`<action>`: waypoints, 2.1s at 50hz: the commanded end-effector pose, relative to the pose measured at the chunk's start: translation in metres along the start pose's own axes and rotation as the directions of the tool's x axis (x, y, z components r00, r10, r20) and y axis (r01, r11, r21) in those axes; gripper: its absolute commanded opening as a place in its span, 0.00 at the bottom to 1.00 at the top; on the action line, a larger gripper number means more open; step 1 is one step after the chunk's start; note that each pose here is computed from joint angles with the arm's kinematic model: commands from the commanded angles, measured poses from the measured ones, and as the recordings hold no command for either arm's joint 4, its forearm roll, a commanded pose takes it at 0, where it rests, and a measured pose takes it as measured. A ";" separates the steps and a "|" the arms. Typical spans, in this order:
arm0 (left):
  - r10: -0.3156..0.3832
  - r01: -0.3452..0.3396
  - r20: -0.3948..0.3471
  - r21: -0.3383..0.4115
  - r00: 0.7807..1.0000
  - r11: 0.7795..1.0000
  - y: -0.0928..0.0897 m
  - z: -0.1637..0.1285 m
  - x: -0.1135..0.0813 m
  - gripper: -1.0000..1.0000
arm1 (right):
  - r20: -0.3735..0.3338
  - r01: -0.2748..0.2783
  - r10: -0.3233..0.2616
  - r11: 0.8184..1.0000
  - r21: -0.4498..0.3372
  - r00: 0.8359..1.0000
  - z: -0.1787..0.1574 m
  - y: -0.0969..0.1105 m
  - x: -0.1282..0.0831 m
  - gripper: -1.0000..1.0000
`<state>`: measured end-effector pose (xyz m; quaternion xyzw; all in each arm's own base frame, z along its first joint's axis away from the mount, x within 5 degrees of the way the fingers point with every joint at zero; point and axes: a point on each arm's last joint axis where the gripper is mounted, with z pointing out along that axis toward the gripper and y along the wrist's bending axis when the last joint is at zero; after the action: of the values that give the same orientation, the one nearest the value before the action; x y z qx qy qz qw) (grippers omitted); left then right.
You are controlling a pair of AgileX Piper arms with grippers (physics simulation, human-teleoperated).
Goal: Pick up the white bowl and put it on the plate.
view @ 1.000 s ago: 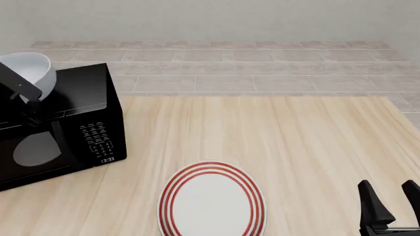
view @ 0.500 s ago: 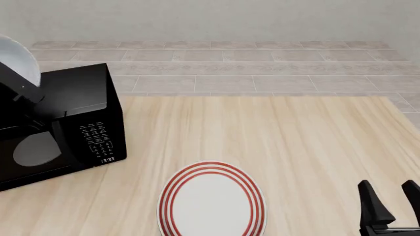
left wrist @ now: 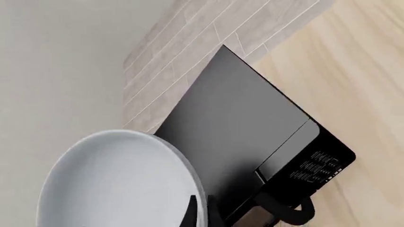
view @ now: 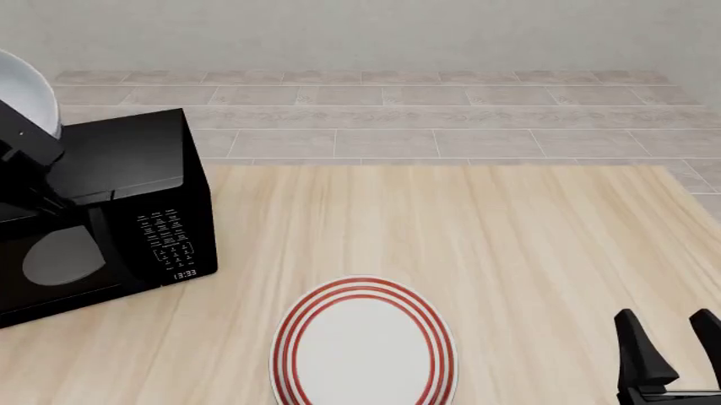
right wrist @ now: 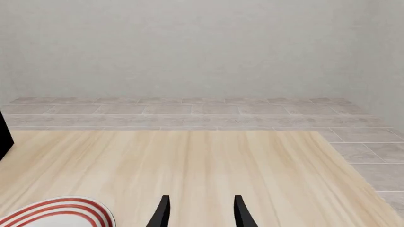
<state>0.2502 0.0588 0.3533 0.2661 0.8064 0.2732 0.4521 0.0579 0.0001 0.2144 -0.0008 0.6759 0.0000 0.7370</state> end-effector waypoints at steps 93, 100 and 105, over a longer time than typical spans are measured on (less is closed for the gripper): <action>-0.143 -0.153 0.505 0.499 0.851 0.853 -0.100 -0.143 -0.112 0.00 | 0.000 0.000 0.000 1.000 0.000 1.000 0.000 0.000 0.000 1.00; -0.130 -0.196 0.522 0.523 0.843 0.830 -0.112 -0.145 -0.117 0.00 | 0.000 -0.001 0.001 1.000 0.000 1.000 0.000 0.000 0.000 1.00; -0.117 -0.223 0.520 0.544 0.846 0.809 -0.123 -0.143 -0.117 0.00 | 0.000 -0.001 0.001 1.000 0.000 1.000 0.000 0.000 0.000 1.00</action>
<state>0.1583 -0.1224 0.4086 0.4542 0.6970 -0.0466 0.5528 0.0579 0.0001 0.2144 -0.0008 0.6759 0.0000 0.7370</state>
